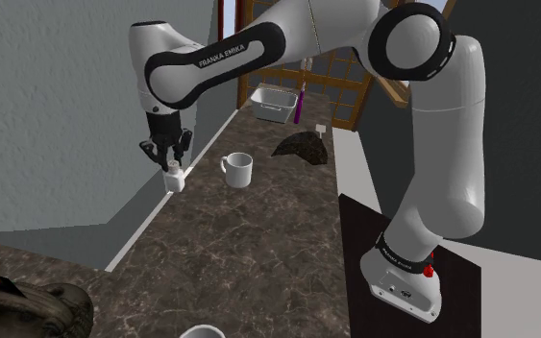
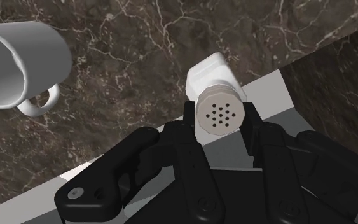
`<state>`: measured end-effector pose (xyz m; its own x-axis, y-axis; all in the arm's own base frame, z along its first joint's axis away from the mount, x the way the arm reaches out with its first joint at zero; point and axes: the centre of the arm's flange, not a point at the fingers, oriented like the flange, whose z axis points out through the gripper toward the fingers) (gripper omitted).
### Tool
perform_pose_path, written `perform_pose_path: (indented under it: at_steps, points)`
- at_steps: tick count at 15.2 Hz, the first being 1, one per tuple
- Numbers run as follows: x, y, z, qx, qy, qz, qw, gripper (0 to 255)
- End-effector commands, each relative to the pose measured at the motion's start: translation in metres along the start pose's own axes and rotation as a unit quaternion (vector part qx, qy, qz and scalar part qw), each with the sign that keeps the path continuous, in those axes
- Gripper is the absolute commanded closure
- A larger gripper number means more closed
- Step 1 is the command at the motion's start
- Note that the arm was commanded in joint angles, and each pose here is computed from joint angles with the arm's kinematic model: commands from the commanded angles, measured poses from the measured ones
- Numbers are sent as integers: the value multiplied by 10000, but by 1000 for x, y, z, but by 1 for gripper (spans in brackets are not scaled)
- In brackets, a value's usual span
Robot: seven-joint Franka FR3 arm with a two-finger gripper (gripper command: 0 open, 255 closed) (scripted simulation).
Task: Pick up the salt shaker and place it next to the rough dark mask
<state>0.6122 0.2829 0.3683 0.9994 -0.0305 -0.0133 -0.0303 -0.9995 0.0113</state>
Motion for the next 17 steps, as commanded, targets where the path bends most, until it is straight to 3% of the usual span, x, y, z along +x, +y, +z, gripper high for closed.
perform_pose_path:
  at_steps: [1, 17]
  points:
    - [-1, -1, -11, -1, -1, -1, 10000, 255]
    - [-2, 0, -95, -1, -1, -1, 10000, 255]
